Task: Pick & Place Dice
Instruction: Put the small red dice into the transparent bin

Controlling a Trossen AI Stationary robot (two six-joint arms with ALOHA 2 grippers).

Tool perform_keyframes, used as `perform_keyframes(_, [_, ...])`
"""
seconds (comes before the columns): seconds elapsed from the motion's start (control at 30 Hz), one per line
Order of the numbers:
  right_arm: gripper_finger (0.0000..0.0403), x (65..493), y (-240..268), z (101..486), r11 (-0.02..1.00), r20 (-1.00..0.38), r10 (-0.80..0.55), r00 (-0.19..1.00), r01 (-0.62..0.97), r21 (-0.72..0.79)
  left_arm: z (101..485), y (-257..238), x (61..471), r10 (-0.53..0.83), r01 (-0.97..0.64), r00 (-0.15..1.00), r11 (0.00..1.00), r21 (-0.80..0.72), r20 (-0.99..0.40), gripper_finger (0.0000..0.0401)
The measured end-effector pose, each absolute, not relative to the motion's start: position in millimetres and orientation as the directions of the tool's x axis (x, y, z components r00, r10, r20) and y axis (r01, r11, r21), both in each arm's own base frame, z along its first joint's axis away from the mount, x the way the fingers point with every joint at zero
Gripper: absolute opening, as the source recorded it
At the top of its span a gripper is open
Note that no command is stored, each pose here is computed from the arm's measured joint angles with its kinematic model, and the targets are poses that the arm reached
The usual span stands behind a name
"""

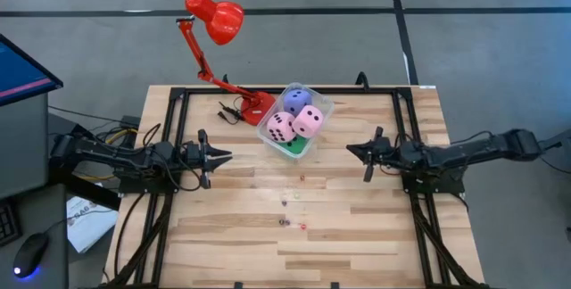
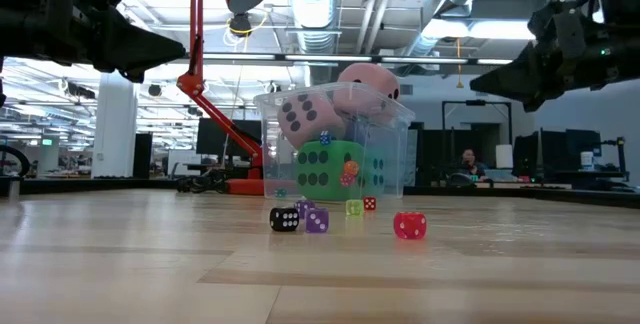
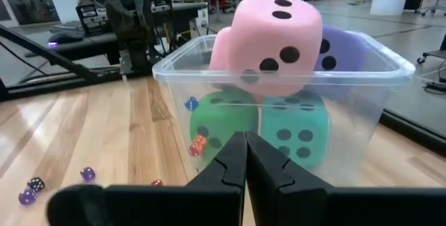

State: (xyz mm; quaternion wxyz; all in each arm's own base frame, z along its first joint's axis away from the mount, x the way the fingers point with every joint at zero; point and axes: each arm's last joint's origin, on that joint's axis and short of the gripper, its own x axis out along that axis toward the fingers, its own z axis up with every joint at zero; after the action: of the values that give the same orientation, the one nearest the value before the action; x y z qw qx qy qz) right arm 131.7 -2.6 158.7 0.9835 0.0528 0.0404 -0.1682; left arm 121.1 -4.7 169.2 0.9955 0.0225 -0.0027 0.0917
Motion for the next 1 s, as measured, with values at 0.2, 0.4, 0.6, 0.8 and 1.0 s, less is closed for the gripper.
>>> perform_keyframes(0.2, [0.0,142,-2,158,0.939,-0.152,-0.324,0.934,0.337,0.067,169,-5,121,0.182,-0.183,0.983,0.982,0.044,0.01,0.0053])
perform_keyframes(0.4, [0.0,155,0,154,0.947,-0.236,-0.302,0.924,0.319,0.037,169,-5,121,0.182,-0.183,0.983,0.982,0.044,0.011,0.0053])
perform_keyframes(0.6, [0.0,163,2,143,0.968,-0.333,-0.227,0.915,0.249,0.025,169,-5,121,0.182,-0.183,0.983,0.982,0.044,0.012,0.0053])
perform_keyframes(0.8, [0.0,170,4,138,0.98,-0.357,-0.17,0.918,0.196,0.039,170,-5,121,0.182,-0.183,0.983,0.982,0.042,0.017,0.0053])
perform_keyframes(1.0, [0.0,175,5,131,0.984,-0.376,-0.146,0.915,0.175,0.044,170,-5,121,0.183,-0.184,0.983,0.982,0.04,0.023,0.0053])
